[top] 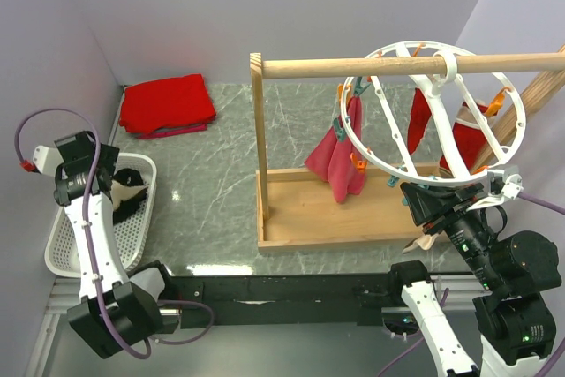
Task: Remove the socks clipped to the hanger
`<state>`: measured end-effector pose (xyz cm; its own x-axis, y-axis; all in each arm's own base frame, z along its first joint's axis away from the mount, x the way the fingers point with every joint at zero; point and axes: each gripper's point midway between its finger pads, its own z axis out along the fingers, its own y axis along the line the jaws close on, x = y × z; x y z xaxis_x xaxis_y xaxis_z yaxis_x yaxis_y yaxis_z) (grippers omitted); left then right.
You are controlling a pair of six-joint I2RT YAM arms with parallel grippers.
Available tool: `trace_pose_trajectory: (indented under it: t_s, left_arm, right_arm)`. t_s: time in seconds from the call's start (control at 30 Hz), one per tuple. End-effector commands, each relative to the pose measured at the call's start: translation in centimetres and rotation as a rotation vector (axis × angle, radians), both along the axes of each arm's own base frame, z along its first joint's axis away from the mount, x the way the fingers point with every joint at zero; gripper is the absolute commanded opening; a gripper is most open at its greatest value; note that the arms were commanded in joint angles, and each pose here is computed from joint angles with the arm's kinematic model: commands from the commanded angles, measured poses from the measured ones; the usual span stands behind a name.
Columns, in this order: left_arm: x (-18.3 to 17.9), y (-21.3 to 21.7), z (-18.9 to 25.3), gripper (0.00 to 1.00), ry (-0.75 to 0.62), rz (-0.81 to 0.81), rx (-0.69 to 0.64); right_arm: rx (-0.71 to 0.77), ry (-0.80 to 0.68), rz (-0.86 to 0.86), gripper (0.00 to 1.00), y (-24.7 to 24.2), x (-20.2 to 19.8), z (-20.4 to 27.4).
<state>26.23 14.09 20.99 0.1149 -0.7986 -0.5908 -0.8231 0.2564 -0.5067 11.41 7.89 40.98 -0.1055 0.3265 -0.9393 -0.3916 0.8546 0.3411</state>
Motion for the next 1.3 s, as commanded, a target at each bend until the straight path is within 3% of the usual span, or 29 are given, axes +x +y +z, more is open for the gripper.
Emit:
trace_pose_trajectory:
  t_s: [0.0,0.23,0.53,0.83,1.07,1.27]
  left_arm:
    - [0.2,-0.9,2.3,0.96,-0.105,-0.023,-0.010]
    - [0.8,-2.9,5.7,0.96,-0.263,-0.116,-0.005]
    - [1.9,-10.8,12.6,0.96,-0.552,-0.535,0.018]
    - [1.4,-19.2,15.8,0.96,-0.643,-0.856,0.024]
    - [-1.9,-27.1,16.1,0.97,-0.777,-1.246,-0.018]
    - [-5.6,-31.3,15.9,0.97,-0.843,-1.500,-0.044]
  right_arm:
    - [-0.005,0.008,0.035,0.01,0.5,-0.7,-0.2]
    - [-0.004,0.011,0.032,0.02,0.4,-0.7,-0.4]
    - [0.002,0.012,0.040,0.03,0.6,-0.7,-0.4]
    - [0.011,0.017,0.045,0.04,0.7,-0.7,-0.4]
    - [0.018,0.025,0.045,0.04,0.7,-0.7,-0.6]
    - [0.029,0.037,0.067,0.04,1.1,-0.4,-0.8]
